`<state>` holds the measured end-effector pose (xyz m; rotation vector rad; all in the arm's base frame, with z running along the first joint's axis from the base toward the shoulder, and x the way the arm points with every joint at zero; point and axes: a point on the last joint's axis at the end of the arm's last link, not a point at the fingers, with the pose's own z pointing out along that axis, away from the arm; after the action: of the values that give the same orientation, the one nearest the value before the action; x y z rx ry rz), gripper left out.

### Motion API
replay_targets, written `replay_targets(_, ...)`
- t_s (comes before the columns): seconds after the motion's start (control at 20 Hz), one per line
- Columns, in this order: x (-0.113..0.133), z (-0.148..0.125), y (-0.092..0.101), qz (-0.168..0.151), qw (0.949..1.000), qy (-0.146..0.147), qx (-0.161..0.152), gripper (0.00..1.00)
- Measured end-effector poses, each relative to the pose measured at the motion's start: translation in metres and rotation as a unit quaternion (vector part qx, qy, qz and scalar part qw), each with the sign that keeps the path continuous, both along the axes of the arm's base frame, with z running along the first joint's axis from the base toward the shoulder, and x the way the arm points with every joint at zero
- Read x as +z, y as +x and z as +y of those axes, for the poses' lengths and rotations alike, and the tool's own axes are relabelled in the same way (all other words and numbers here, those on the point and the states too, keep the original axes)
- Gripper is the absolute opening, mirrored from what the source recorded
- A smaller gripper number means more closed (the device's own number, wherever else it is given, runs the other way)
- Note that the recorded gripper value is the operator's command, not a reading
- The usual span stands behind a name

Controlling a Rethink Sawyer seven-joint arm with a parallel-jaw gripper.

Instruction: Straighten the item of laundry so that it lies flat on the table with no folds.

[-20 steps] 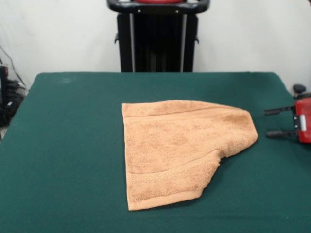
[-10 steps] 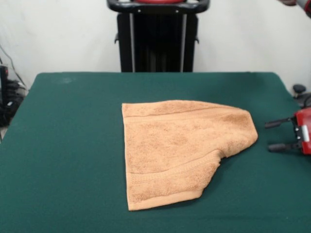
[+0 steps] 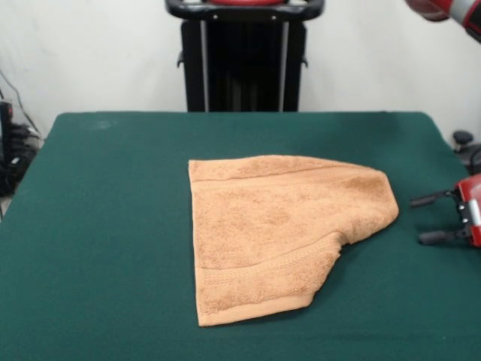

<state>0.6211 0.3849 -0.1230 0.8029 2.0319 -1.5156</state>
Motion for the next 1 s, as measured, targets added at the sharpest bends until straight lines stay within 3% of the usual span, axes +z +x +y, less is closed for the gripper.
replay_targets(0.65, -0.0009, 0.002, 0.0013, -0.014, 0.9998, -0.009, 0.014, 1.0)
replay_targets(1.0, -0.0024, 0.0038, 0.0093, -0.037, 0.9974, -0.023, 0.058, 1.0)
